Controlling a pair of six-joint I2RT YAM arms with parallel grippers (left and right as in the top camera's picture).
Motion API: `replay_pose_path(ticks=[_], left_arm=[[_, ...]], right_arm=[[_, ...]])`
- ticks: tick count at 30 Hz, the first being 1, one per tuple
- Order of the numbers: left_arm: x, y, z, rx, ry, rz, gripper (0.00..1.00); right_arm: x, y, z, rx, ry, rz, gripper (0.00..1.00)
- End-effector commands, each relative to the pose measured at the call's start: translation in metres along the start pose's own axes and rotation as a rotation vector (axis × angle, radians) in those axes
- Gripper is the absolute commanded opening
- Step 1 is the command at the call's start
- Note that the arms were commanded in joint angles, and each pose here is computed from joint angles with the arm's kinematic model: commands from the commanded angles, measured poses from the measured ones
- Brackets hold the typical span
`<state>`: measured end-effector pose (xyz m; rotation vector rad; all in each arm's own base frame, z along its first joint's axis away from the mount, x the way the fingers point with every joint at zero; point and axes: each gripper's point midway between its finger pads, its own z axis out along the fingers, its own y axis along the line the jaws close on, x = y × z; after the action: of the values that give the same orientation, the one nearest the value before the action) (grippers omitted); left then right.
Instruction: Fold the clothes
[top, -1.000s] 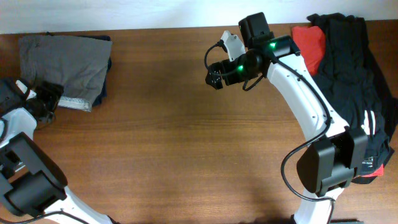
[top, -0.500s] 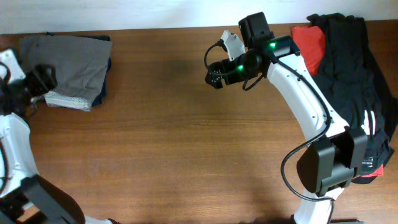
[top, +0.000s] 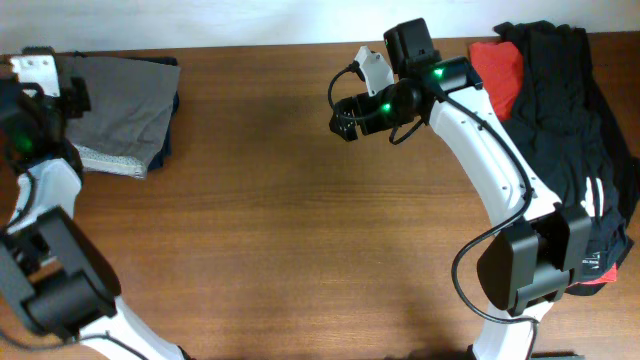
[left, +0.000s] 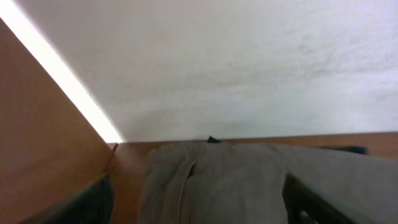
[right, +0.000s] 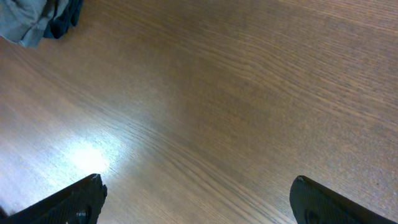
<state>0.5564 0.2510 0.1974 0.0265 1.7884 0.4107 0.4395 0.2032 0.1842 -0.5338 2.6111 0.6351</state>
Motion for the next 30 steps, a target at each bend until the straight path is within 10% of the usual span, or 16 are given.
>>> replay_pose_path(ticks=[1,12,30], left_arm=[[0.051,-0.024,0.025,0.025,0.051,0.017,0.87],[0.171,-0.068,0.042,0.05,0.288,-0.005,0.99],[-0.061,-0.011,-0.036,-0.002,0.181,-0.175,0.99]], right_arm=[[-0.001,0.003,-0.002,-0.006,-0.005,-0.012,0.99],[0.007,0.003,-0.001,-0.007,0.028,0.003,0.99],[-0.037,0.004,-0.058,0.07,-0.125,-0.094,0.99]])
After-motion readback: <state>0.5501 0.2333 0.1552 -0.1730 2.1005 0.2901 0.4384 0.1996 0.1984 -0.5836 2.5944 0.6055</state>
